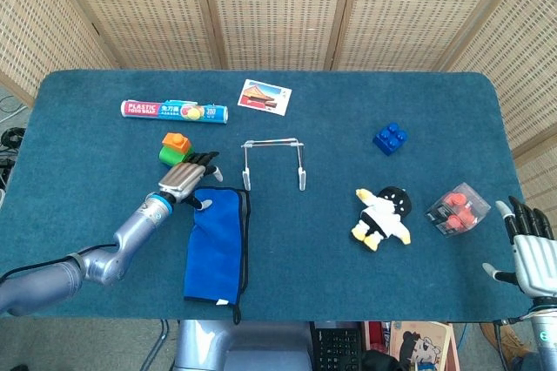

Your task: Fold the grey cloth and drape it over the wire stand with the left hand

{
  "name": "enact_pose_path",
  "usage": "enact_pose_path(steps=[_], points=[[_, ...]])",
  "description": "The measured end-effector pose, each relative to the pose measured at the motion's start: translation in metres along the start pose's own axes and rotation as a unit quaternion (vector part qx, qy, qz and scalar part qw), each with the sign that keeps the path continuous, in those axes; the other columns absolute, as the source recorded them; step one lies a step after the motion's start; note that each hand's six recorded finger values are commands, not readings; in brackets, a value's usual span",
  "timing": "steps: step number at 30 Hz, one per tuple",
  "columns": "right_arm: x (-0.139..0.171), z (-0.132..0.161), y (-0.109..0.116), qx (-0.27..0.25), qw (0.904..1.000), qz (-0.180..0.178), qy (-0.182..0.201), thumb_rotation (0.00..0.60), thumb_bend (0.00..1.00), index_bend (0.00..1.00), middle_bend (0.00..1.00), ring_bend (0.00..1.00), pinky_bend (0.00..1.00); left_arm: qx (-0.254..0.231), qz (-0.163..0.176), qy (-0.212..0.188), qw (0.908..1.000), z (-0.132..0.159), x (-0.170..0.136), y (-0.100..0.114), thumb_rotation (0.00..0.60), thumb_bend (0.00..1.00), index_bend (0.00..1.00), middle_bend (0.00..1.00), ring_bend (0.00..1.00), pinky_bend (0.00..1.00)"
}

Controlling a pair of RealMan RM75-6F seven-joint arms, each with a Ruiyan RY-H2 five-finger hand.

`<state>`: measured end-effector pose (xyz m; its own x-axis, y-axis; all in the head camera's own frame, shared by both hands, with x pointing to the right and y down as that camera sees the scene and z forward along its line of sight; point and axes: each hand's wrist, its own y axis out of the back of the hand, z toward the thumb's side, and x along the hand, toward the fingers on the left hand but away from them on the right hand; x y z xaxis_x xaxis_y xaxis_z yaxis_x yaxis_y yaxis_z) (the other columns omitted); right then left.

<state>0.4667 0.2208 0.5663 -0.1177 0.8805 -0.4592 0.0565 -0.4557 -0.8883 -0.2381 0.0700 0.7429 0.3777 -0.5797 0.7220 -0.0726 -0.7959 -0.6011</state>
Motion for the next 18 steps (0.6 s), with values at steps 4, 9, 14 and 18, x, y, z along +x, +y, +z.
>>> enact_pose_path(steps=[4,9,14,18], points=[[0.000,-0.001,-0.001,0.001,1.0000,0.002,-0.002,0.600,0.00,0.00,0.00,0.00,0.00,0.017,0.003,0.020,0.9997,-0.006,0.006,-0.001,0.600,0.31,0.34,0.00,0.00,0.00],[-0.001,-0.001,-0.002,0.002,1.0000,0.003,-0.003,0.600,0.00,0.00,0.00,0.00,0.00,0.027,0.008,0.032,0.9991,-0.012,0.011,-0.002,0.600,0.31,0.34,0.00,0.00,0.00],[-0.001,0.000,-0.001,0.002,1.0000,0.002,-0.003,0.600,0.00,0.00,0.00,0.00,0.00,0.032,0.000,0.031,0.9990,-0.013,0.012,-0.006,0.600,0.31,0.34,0.00,0.00,0.00],[0.000,0.000,-0.001,0.002,1.0000,0.003,-0.003,0.600,0.00,0.00,0.00,0.00,0.00,0.042,-0.004,0.030,0.9987,-0.012,0.010,-0.007,0.600,0.31,0.34,0.00,0.00,0.00]])
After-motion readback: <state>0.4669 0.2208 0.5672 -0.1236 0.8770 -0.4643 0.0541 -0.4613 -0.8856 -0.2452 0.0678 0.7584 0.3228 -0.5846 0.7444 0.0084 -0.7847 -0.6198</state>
